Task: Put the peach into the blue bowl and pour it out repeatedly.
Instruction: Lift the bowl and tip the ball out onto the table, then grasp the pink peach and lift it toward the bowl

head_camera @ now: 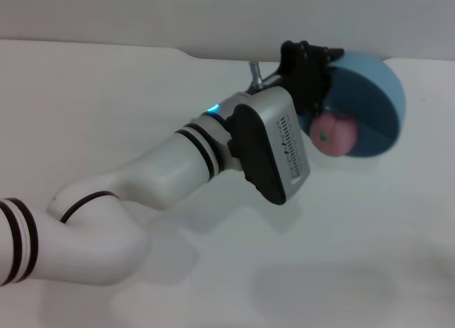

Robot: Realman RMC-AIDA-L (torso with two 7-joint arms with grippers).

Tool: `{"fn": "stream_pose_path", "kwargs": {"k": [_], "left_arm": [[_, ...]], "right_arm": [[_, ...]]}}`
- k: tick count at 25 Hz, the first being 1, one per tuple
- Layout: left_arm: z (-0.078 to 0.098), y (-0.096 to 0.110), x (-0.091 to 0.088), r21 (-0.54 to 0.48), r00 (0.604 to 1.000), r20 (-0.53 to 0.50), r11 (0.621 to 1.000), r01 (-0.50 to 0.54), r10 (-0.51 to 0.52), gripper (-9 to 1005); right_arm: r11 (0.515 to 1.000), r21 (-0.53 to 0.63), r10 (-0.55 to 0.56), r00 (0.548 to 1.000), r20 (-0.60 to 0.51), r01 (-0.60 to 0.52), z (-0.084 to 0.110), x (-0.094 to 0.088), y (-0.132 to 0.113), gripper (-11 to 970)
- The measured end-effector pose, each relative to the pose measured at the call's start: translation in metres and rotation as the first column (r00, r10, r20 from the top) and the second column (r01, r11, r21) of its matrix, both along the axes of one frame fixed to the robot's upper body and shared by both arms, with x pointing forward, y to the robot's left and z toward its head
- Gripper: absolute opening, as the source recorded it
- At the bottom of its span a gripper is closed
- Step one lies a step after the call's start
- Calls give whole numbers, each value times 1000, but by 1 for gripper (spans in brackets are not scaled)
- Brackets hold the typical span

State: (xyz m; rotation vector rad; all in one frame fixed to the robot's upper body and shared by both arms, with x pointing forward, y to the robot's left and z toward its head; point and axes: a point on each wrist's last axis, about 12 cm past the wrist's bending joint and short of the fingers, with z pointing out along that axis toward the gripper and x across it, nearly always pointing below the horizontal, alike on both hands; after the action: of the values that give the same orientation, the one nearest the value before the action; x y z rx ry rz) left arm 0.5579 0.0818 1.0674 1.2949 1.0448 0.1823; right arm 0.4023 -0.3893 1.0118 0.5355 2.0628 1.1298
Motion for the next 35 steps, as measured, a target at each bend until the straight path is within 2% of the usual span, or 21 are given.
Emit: {"fn": "stream_pose_path", "kwargs": {"k": [1, 8, 20, 24, 28, 32, 35], "left_arm": [[0, 4, 3, 39, 998, 54, 999, -14, 12, -2], [4, 14, 6, 66, 981, 189, 996, -59, 46, -2], [1, 18, 2, 68, 977, 210, 996, -56, 41, -2], [1, 19, 7, 59, 982, 171, 995, -86, 74, -2], [8, 23, 25, 30, 981, 85, 983, -180, 177, -1], [20, 35, 52, 1, 953, -53, 954, -299, 298, -1], [28, 49, 72, -1, 911, -195, 928, -372, 364, -1]], "right_arm": [[1000, 0, 1, 1000, 1, -1, 0, 0, 0, 486], [1000, 11, 8, 1000, 2, -8, -2, 4, 5, 486], [1000, 10, 27, 1000, 6, -27, -1, 9, 8, 485], [999, 9, 38, 999, 15, -38, -2, 12, 11, 485], [998, -10, 69, 996, 48, -69, -1, 20, 17, 485], [995, -17, 104, 991, 79, -103, 2, 35, 26, 485], [991, -30, 135, 985, 109, -133, 7, 49, 32, 485]]}}
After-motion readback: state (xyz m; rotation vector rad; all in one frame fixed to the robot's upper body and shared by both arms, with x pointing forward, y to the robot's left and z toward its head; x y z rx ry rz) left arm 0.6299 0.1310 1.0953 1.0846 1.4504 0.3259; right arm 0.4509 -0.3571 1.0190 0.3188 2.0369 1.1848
